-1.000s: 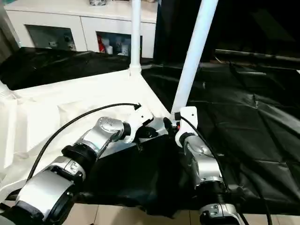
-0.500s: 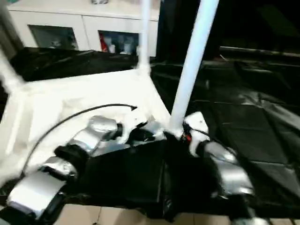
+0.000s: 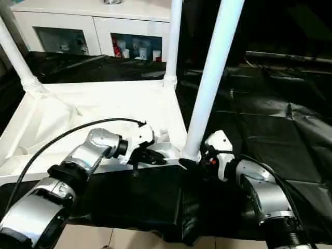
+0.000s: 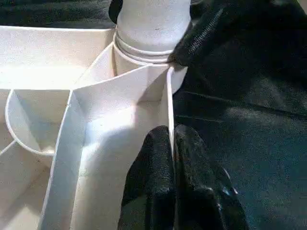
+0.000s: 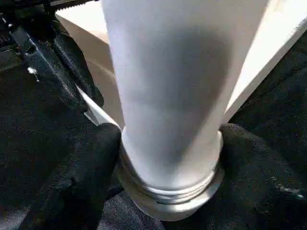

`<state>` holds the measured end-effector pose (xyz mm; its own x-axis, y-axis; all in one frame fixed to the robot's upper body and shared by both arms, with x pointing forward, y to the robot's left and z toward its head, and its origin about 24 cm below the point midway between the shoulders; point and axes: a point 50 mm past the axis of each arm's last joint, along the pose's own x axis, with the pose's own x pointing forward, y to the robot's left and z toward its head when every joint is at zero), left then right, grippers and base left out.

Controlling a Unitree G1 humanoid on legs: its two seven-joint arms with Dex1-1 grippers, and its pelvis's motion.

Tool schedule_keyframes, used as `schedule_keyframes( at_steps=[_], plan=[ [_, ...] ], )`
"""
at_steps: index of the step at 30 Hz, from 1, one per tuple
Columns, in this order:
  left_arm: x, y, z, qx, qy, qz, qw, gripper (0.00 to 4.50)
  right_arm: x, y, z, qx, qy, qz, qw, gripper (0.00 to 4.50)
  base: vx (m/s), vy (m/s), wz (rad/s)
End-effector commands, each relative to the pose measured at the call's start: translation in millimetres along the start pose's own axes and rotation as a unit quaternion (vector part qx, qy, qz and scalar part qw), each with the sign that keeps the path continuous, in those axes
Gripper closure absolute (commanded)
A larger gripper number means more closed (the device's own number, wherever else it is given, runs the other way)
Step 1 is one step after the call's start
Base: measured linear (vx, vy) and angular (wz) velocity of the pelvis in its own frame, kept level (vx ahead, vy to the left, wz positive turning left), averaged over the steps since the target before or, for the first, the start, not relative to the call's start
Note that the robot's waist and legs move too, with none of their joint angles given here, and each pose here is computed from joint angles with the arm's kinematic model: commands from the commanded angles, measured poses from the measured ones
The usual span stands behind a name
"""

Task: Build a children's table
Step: Rotate leg to tighten

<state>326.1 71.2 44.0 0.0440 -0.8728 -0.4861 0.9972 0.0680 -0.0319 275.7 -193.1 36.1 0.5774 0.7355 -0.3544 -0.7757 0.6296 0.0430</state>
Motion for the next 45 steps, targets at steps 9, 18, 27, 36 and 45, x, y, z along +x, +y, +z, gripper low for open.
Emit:
schedule_keyframes(
  at_steps=[9,18,27,36,45],
  plan=[
    [10.3,-11.0,-3.1,-0.016,-0.028,-0.036,0.999,4.50,9.4,10.2,5.7,-0.011,-0.016,0.050,0.999,1.74,0.000,0.000,0.00],
    [24.2,2.2,3.6,-0.040,-0.019,0.074,0.996,4.50,27.8,-0.1,-12.7,0.049,0.005,-0.123,0.991,1.77,0.000,0.000,0.00],
    [51.6,3.3,29.3,-0.014,-0.044,0.123,0.991,4.50,60.6,17.2,-9.7,0.151,-0.035,-0.249,0.956,1.78,0.000,0.000,0.00],
    [54.3,-3.4,34.0,0.017,-0.080,0.082,0.993,4.50,43.0,7.9,-3.2,0.146,-0.075,-0.300,0.940,0.88,0.000,0.000,0.00],
    [25.7,11.6,51.1,0.035,-0.157,0.136,0.978,3.96,-15.3,13.4,-12.4,0.095,-0.085,-0.242,0.962,0.64,0.000,0.000,0.00]
  ],
)
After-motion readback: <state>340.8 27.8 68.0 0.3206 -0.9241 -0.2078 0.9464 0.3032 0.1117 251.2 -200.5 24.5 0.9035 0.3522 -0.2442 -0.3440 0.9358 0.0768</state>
